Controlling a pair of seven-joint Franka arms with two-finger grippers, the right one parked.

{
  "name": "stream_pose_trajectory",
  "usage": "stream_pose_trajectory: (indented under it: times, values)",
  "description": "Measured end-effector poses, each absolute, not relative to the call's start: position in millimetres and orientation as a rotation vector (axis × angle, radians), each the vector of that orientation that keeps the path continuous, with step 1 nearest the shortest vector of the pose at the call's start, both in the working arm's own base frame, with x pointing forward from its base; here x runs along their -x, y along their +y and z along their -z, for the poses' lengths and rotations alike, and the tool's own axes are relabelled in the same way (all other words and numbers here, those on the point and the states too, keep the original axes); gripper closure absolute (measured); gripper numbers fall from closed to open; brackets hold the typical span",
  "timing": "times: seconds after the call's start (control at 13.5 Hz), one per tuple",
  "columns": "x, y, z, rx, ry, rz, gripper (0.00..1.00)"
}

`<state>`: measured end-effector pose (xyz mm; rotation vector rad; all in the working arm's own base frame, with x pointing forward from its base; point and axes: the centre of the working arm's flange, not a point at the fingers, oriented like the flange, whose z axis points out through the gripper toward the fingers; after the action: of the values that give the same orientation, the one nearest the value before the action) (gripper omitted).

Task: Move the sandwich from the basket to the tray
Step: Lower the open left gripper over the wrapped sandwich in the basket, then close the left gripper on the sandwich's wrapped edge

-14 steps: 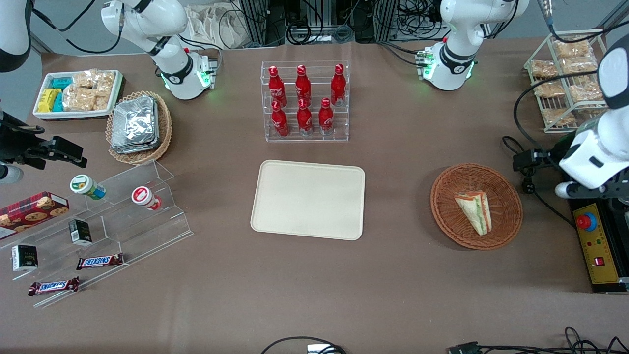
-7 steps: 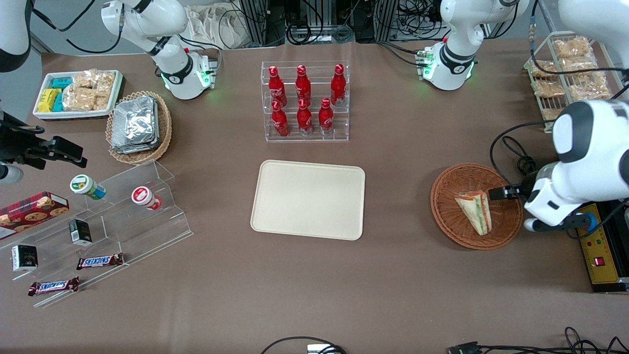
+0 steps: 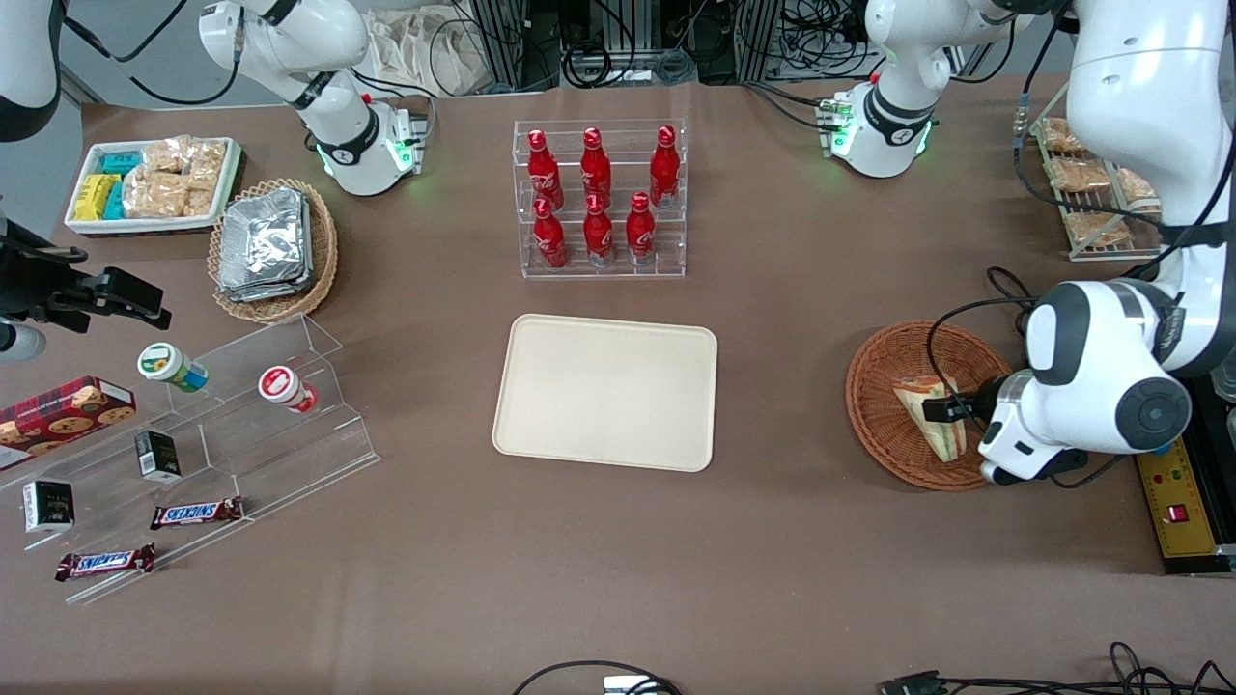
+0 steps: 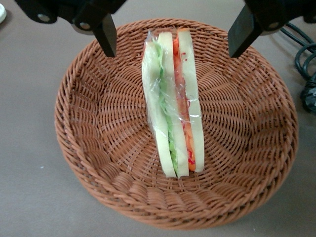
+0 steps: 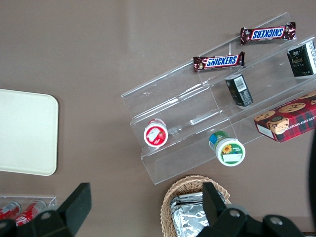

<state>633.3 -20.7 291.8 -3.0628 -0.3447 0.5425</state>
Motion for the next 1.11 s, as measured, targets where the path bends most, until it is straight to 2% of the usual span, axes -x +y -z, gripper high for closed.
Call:
stream_pose_trajectory:
  times: [0.81, 0.89, 0.96, 1.11]
  values:
    - [-633, -19, -238, 3.027, -0.436, -0.610, 0.00]
    - [-633, -18, -237, 3.026, -0.436, -0.613, 0.07]
    - [-633, -18, -236, 3.026, -0.437, -0.614, 0.07]
    - [-633, -18, -236, 3.025, -0.438, -0.615, 0.25]
